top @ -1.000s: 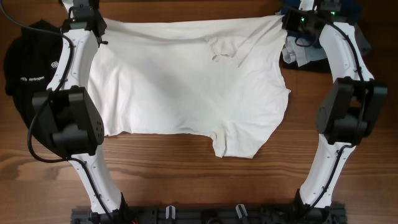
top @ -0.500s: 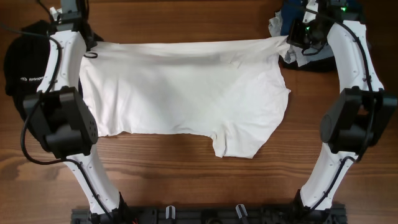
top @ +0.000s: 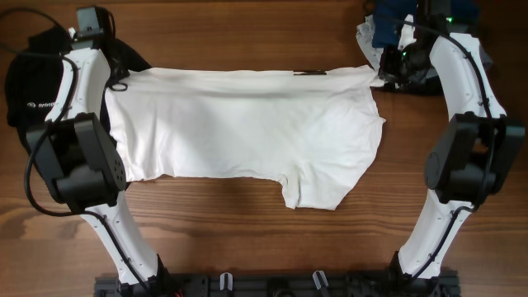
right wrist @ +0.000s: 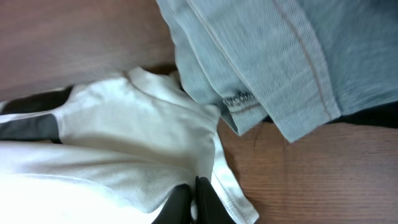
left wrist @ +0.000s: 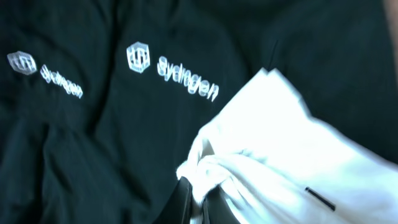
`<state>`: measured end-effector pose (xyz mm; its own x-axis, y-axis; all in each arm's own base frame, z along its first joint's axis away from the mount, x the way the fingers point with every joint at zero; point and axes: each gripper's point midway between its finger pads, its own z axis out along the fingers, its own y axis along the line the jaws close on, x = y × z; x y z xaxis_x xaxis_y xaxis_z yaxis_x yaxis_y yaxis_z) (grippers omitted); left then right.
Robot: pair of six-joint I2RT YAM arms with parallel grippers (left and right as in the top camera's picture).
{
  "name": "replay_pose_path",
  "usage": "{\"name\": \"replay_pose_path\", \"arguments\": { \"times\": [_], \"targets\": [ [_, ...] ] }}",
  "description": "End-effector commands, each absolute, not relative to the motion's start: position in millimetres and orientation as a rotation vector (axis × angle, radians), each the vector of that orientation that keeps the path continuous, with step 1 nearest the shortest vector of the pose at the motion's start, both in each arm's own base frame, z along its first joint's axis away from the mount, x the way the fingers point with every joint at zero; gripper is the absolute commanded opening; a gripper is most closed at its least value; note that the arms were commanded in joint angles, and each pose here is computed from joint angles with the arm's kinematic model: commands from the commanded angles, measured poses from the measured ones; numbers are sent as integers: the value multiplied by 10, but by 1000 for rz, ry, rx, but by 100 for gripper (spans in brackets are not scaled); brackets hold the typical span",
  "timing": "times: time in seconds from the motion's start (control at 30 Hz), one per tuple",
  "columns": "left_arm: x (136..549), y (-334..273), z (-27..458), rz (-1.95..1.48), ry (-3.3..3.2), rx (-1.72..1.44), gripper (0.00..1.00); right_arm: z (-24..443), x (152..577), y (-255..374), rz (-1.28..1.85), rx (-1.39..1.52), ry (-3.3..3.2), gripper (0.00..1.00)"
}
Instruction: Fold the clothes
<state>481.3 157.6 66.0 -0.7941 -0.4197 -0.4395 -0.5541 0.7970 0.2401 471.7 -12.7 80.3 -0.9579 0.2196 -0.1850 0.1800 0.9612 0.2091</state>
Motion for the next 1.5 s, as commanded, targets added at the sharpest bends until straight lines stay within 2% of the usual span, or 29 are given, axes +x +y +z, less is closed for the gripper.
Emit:
{"name": "replay_pose_path", "arguments": {
  "times": [0.0,0.17,0.2,0.23,0.27,0.3,0.33,0.37,0.4,0.47,0.6,0.73,0.87,1.0,1.17,1.23,1.4,1.47],
  "targets": [
    [4674,1646,550,532,2655,-746,4,731,4618,-218,230,328,2929,4],
    [4622,1666,521,538,2671,-754,4,671,4550,-211,231,331,2955,5],
    [4611,1664,517,539,2676,-754,4,670,4543,-210,231,330,2958,10],
    [4601,1661,514,540,2680,-754,9,669,4536,-210,232,330,2961,24],
    [4586,1658,509,541,2687,-754,14,668,4529,-209,232,330,2963,39],
    [4569,1655,504,544,2695,-754,31,666,4518,-208,231,331,2968,54],
    [4552,1650,499,545,2703,-753,48,664,4508,-208,232,333,2972,60],
    [4535,1647,494,547,2711,-753,57,664,4503,-207,233,334,2974,68],
    [4520,1643,492,548,2717,-753,67,670,4497,-203,236,333,2975,71],
    [4500,1639,538,548,2719,-753,74,721,4499,-199,239,332,2968,74],
    [4564,1633,964,511,2634,-753,78,1028,4546,-131,298,272,2901,77],
    [4517,1624,1850,475,2474,-756,80,1628,4509,-105,315,237,2772,79],
    [4142,1532,2653,436,2349,-755,83,2182,4288,-78,307,212,2681,82],
    [3670,1253,3039,283,2344,-762,84,2416,4028,14,358,197,2679,82],
    [3243,795,2906,31,2539,-735,80,2352,3775,85,410,232,2772,79],
    [3115,728,2804,-1,2602,-788,76,2318,3688,93,413,241,2799,79],
    [2807,600,2458,-38,2759,-902,75,2213,3365,154,420,257,2839,79],
    [2699,523,2275,-64,2824,-914,76,2111,3215,190,426,273,2852,82]
  ]
}}
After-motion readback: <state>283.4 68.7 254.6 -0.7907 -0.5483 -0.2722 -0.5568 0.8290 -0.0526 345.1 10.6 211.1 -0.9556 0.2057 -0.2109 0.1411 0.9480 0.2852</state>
